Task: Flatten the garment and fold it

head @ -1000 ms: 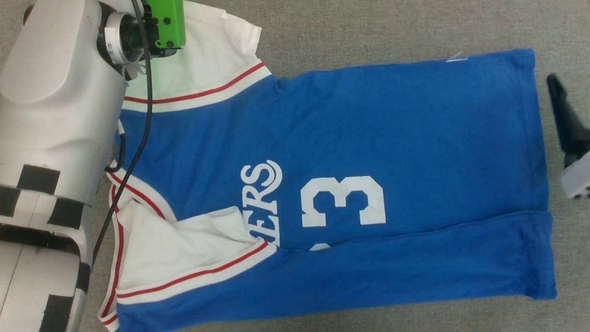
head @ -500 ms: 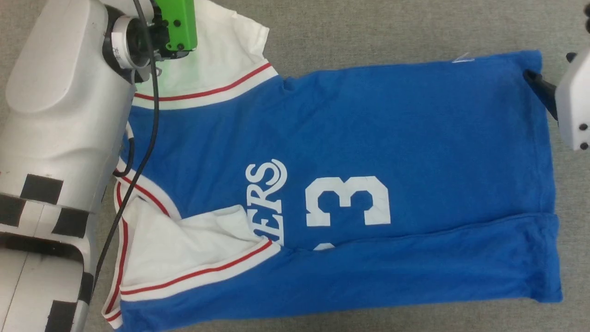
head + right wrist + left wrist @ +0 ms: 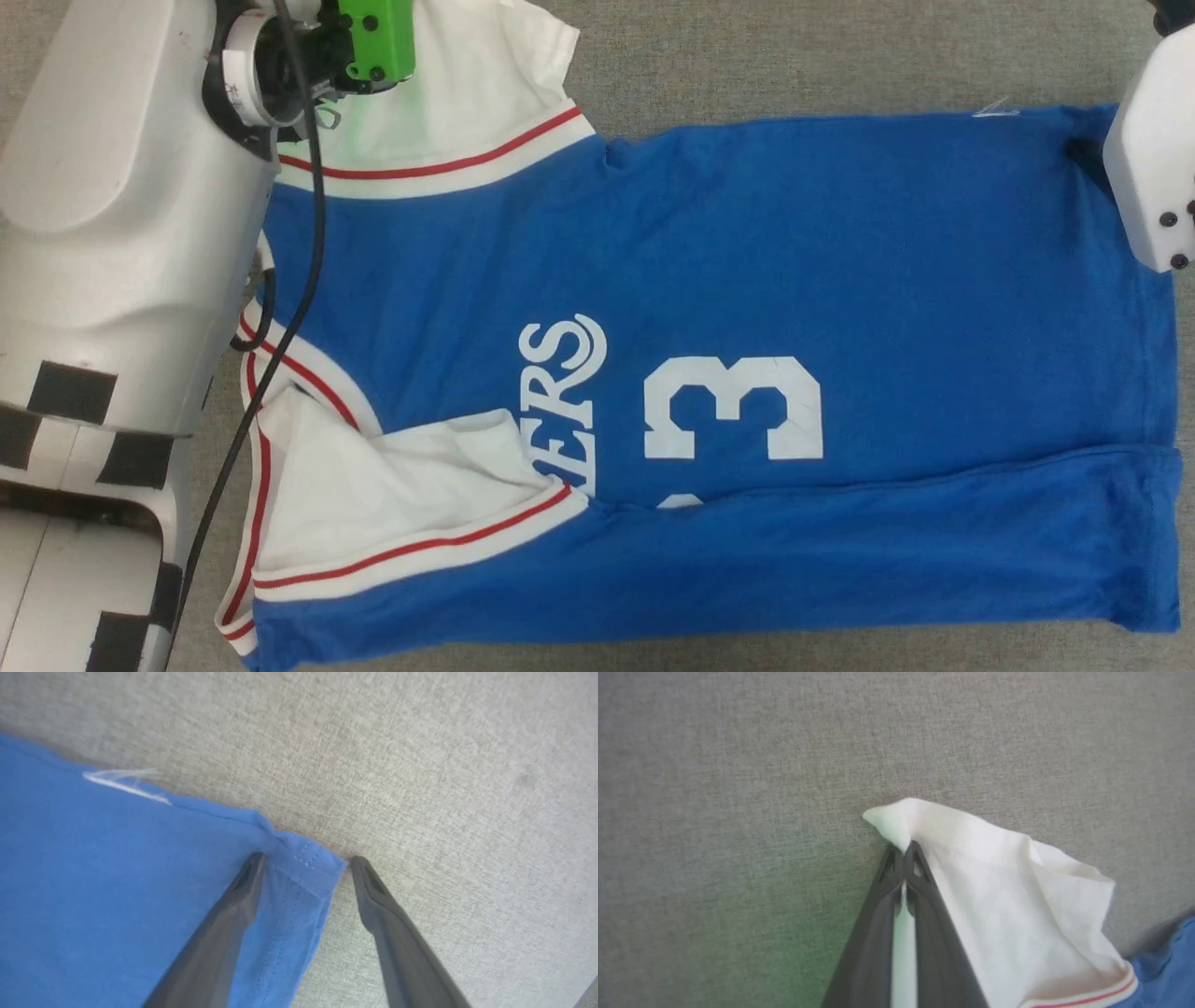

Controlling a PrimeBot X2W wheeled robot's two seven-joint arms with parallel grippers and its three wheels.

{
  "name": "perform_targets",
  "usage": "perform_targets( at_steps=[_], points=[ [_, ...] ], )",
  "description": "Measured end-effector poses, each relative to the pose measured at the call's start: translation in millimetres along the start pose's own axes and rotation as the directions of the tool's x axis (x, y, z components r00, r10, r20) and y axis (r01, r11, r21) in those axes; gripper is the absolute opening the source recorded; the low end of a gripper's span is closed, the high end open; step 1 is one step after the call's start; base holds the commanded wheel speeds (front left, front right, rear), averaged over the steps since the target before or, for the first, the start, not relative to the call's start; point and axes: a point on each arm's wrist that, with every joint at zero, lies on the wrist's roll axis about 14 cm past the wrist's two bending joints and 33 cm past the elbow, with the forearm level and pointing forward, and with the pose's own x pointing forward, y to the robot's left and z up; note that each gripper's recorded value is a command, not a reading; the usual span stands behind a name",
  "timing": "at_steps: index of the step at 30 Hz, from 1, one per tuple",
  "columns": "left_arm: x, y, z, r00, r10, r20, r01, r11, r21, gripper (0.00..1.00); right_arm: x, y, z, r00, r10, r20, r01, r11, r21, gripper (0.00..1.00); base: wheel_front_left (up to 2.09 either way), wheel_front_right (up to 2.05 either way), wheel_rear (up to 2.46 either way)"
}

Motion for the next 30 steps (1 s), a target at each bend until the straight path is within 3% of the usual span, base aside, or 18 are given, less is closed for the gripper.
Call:
perform_targets(
  at_steps=[1, 10, 17, 30],
  points=[
    [-0.7, 0.0, -0.6, 1.0, -0.004, 0.002, 0.004, 1.0, -0.005, 0.0, -0.4, 0.3, -0.2, 1.0, 0.002, -0.002, -0.002, 1.0, 0.0, 0.0, 0.0, 0.0, 0.0],
    [-19.8, -4.2, 1.6, 0.998, -0.025, 0.057, 0.026, 0.999, -0.023, 0.0, -12.6, 1.4, 0.7, 0.999, 0.01, 0.053, -0.012, 0.999, 0.034, 0.0, 0.0, 0.0, 0.0],
    [-66.9, -17.3, 24.6, 0.973, -0.08, 0.216, 0.081, 0.997, 0.005, 0.0, -35.2, 1.9, -0.4, 0.987, 0.005, 0.162, -0.02, 0.996, 0.092, 0.0, 0.0, 0.0, 0.0],
    [-163.5, -29.9, -16.3, 0.926, -0.128, 0.356, 0.137, 0.991, -0.002, 0.0, -89.7, 11.4, -43.7, 0.961, -0.013, 0.278, -0.046, 0.977, 0.206, 0.0, 0.0, 0.0, 0.0]
  ],
)
